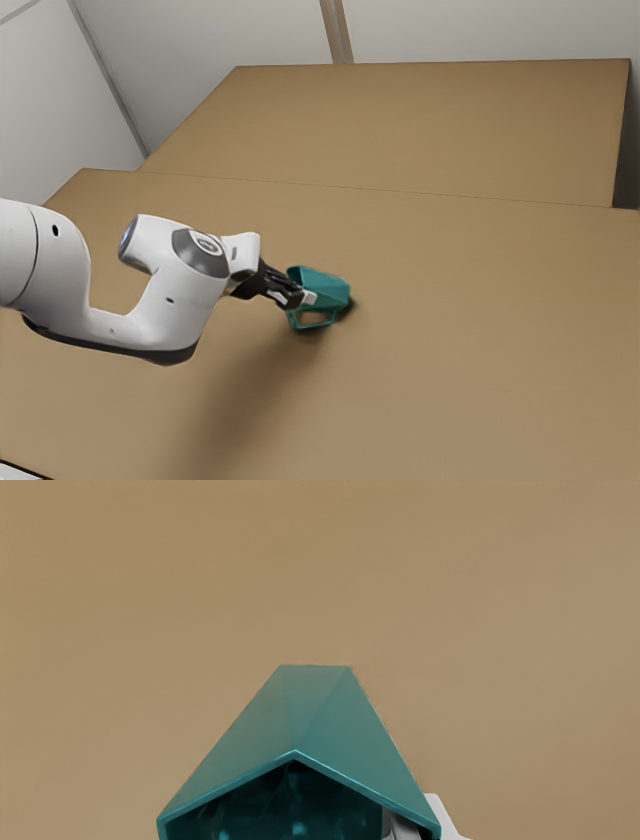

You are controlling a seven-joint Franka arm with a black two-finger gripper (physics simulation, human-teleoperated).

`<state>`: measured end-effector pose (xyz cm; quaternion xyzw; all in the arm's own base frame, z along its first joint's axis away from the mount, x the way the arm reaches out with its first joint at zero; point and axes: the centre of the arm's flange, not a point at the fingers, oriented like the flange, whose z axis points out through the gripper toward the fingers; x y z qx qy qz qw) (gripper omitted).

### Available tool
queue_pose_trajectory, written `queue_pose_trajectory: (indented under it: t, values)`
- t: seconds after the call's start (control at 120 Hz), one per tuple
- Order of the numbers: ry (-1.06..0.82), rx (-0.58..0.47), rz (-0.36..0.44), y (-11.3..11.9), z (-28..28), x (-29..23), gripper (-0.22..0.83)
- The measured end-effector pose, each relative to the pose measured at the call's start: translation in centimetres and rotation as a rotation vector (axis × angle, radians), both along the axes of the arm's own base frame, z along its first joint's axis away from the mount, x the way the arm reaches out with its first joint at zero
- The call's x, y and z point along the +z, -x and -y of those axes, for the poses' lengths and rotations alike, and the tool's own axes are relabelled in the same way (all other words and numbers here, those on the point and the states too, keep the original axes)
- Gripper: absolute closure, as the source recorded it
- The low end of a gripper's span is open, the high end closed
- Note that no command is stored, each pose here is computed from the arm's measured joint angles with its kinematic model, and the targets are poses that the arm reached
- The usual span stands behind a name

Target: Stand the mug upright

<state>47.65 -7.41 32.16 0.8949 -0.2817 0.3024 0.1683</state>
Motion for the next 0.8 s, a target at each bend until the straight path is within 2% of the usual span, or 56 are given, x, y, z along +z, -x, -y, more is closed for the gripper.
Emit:
queue_pose_trajectory:
  t: [0.133, 0.233, 0.333, 0.492, 0.558, 0.633, 0.708, 0.8]
  values:
    - [-0.016, -0.005, 0.038, -0.5, 0.2, 1.3, 0.77]
    - [-0.06, -0.058, 0.1, -1.8, 1.0, 3.4, 0.78]
    - [-0.117, -0.124, 0.173, -3.7, 1.4, 6.2, 0.78]
    - [-0.226, -0.257, 0.271, -8.1, -0.6, 12.0, 0.79]
    - [-0.28, -0.303, 0.233, -8.8, -2.4, 12.7, 0.79]
    - [-0.329, -0.326, 0.144, -8.6, -4.5, 12.8, 0.79]
    - [-0.339, -0.315, 0.034, -7.0, -5.9, 12.4, 0.79]
    - [-0.34, -0.314, -0.093, -4.9, -4.6, 11.2, 0.79]
